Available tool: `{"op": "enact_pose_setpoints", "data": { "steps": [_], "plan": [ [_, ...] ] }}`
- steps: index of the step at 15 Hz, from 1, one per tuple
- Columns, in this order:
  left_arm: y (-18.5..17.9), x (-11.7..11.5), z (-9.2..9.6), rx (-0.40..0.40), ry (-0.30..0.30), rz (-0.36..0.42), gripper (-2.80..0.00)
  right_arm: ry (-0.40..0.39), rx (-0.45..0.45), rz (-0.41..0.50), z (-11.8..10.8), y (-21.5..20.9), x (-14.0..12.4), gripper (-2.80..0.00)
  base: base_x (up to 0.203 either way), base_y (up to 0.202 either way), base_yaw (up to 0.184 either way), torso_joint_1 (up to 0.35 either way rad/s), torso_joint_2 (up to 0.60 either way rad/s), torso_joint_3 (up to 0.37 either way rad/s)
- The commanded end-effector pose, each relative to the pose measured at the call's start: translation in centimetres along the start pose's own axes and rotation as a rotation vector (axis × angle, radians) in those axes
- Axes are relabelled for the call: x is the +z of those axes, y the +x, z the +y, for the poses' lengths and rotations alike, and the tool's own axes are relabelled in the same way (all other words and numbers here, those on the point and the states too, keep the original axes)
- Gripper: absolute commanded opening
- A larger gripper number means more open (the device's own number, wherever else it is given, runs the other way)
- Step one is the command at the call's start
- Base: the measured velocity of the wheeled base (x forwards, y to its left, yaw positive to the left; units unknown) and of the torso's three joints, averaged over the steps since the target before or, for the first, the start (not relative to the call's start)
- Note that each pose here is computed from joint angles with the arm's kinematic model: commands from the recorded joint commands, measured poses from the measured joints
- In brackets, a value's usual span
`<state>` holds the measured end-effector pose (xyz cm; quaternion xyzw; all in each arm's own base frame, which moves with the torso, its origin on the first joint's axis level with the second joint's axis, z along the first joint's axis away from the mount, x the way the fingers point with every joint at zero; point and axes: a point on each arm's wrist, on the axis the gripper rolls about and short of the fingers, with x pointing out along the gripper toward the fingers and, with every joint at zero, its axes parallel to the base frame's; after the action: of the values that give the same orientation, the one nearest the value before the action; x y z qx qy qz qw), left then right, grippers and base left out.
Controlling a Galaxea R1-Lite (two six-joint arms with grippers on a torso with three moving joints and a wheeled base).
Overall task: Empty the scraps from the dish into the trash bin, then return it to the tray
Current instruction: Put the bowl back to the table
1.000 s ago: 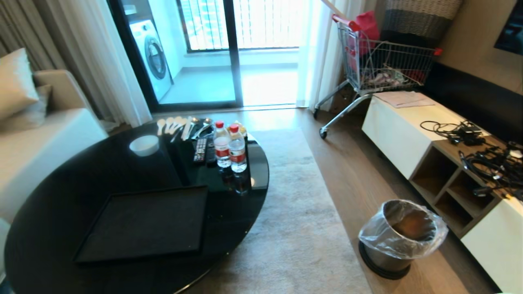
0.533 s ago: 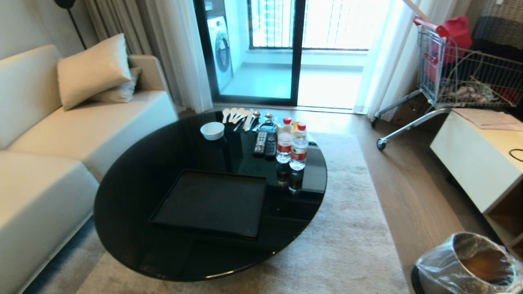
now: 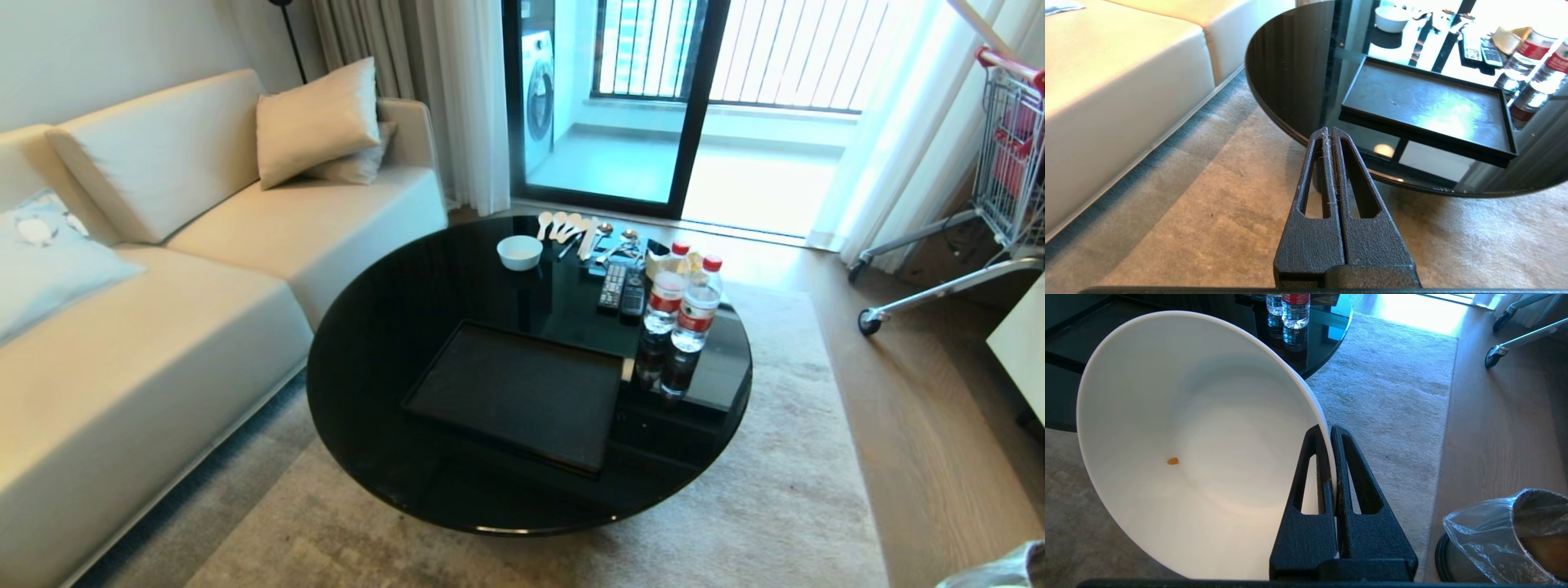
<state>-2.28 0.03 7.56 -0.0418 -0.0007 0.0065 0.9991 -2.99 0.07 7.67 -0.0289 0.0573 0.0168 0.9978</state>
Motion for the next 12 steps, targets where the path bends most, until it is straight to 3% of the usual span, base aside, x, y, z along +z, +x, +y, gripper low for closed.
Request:
{"op": "enact_pose_setpoints", "data": {
  "steps": [1,12],
  "plan": [
    [0.0,0.0,0.0,0.001,-0.001,-0.001,-2.8,0.0,0.001,0.002,0.0,0.01,-0.01,-2.8,0.0,0.0,0.0,0.0,0.0,0.0],
    [0.0,0.0,0.0,0.001,-0.001,-0.001,-2.8,0.0,0.001,0.002,0.0,0.01,-0.01,-2.8,0.0,0.0,0.0,0.0,0.0,0.0]
  ]
}}
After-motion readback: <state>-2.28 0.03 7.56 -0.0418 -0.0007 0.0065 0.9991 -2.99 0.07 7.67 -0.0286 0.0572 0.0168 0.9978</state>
